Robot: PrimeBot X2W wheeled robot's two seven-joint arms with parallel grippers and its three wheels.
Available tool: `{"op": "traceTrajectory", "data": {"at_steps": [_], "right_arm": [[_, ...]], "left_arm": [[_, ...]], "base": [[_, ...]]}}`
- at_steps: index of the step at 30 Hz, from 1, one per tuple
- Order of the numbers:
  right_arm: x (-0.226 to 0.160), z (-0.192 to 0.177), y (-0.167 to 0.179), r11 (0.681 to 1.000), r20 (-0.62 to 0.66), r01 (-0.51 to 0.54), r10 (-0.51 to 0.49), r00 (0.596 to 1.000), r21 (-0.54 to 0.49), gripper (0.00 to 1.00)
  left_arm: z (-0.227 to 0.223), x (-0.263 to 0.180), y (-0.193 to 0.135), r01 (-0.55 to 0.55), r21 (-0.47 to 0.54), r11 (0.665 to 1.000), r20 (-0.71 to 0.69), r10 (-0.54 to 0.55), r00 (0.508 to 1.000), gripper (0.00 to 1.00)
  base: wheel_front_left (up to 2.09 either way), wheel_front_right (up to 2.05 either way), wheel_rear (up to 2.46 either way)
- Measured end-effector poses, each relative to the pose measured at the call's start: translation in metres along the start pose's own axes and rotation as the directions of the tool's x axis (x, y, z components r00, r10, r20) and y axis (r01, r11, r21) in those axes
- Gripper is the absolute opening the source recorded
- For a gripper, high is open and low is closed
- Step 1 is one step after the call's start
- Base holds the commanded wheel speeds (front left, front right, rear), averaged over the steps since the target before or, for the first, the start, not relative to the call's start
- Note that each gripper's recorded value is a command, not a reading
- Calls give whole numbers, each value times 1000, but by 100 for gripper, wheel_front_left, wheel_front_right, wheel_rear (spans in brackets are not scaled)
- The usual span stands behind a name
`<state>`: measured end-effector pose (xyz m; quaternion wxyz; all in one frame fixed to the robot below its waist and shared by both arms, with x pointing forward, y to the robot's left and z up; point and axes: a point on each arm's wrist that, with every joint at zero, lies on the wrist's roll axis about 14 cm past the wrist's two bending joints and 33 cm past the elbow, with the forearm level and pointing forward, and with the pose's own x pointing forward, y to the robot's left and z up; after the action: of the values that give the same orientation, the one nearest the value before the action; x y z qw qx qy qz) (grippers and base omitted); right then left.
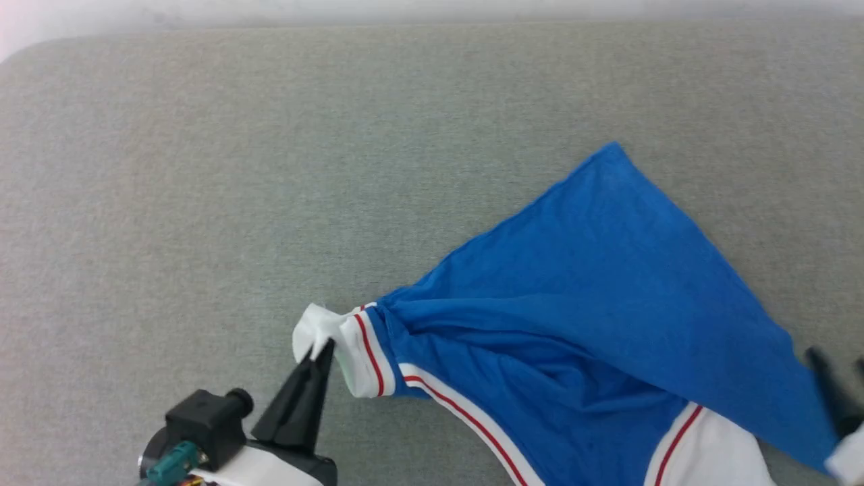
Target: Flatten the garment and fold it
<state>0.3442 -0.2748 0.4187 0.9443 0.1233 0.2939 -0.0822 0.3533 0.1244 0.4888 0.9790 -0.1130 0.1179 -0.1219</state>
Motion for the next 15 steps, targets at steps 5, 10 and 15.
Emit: {"op": "traceTrajectory", "data": {"at_steps": [5, 10, 15], "right_arm": [[-15, 81, 28, 980, 116, -74, 96, 989, -184, 100], [7, 145, 71, 927, 208, -114, 198, 958, -358, 100], [61, 162, 123, 864, 179, -173, 286, 941, -473, 100]], "left_arm": [[-2, -2, -3, 2, -20, 1000, 2, -2, 1000, 0], [0, 5, -5, 0, -30, 1000, 22, 1, 1000, 0], [-7, 14, -3, -8, -35, 999, 10, 8, 1000, 0]], "base": [[0, 0, 0], [0, 0, 0], [0, 0, 0]]}}
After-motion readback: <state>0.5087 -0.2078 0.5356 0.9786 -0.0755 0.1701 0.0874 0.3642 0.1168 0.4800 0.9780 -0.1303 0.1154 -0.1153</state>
